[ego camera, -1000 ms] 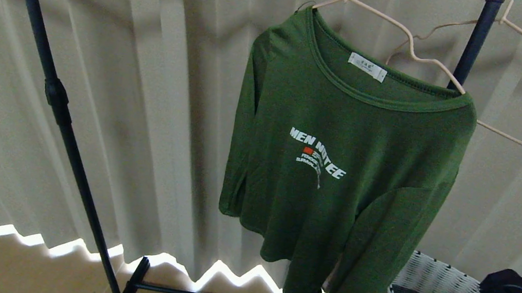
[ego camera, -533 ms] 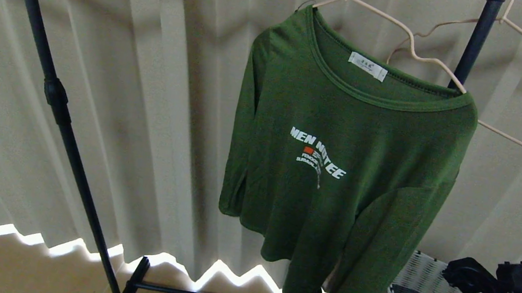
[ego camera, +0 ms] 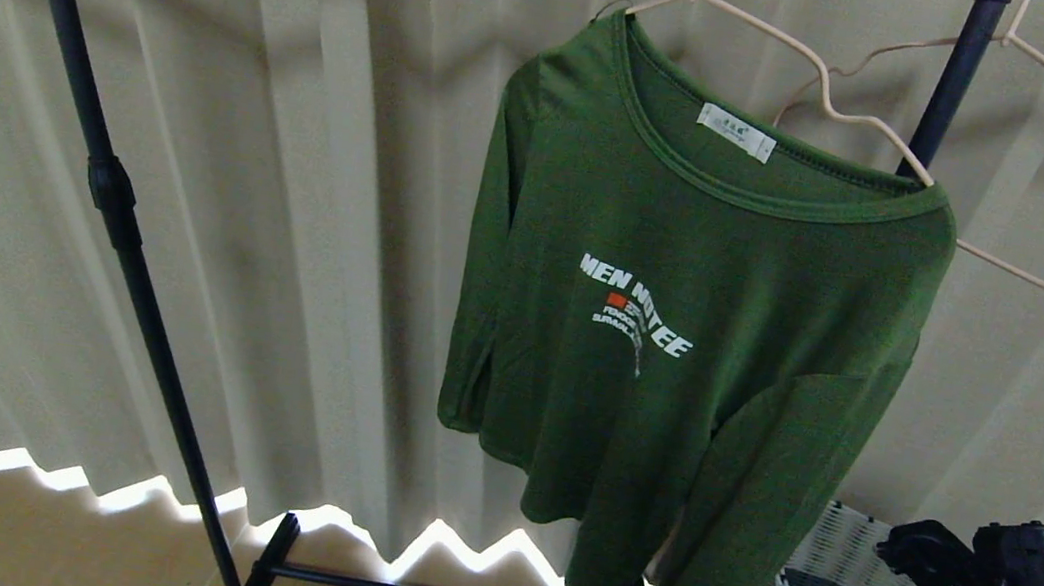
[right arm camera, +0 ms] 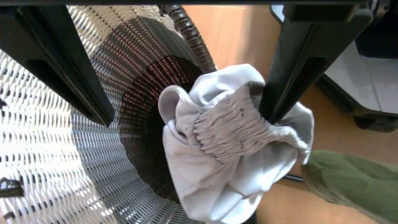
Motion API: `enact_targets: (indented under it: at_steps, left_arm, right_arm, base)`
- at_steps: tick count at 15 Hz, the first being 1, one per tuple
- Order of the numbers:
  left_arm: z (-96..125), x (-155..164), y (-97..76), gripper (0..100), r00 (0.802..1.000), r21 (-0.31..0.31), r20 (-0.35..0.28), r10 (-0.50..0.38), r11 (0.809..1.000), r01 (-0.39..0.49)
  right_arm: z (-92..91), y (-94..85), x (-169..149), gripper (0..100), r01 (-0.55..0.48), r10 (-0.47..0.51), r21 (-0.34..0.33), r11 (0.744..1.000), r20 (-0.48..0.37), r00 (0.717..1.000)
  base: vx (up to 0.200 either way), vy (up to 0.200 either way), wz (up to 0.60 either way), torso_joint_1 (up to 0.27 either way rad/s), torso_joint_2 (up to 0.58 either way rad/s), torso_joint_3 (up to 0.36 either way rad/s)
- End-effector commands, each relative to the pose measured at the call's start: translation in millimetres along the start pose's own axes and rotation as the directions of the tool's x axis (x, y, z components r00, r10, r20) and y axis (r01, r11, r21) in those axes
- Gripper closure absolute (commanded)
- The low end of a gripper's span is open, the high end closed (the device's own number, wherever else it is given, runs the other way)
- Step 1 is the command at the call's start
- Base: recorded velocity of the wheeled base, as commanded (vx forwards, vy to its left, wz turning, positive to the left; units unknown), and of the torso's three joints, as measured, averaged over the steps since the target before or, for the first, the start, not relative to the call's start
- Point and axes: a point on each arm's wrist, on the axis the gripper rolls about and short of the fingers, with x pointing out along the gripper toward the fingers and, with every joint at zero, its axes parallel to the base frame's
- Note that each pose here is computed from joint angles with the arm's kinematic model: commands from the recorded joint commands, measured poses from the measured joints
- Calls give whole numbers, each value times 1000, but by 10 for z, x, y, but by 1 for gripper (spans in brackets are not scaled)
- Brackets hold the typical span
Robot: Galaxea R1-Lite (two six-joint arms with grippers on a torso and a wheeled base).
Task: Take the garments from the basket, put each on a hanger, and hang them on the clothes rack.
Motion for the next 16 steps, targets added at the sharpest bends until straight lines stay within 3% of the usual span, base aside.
enact_targets:
  at_steps: [1, 9, 10, 16]
  left_arm:
    - [-1, 0, 0, 0, 1000, 0, 0, 0, 1000, 0]
    - [3, -1, 0, 0, 1000, -1, 2, 2, 1000, -2]
    - [3, -1, 0, 0, 1000, -3, 2, 2, 1000, -2]
    - [-1, 0, 1, 0, 1000, -4, 0, 3, 1000, -3]
  right_arm:
    - [3, -1, 14, 0, 3, -3, 1, 1000, -1, 1000]
    - [27, 14, 118, 0, 15, -15, 0, 1000, 1, 1000]
    - [21, 28, 160, 100, 14, -14, -4, 1000, -7, 1000]
    - [41, 22, 73, 100, 10, -10, 2, 1000, 43, 999]
  base:
    - [0, 0, 0, 0, 0, 0]
    - [0, 0, 0, 0, 0, 0]
    - [0, 0, 0, 0, 0, 0]
    - [0, 0, 0, 0, 0, 0]
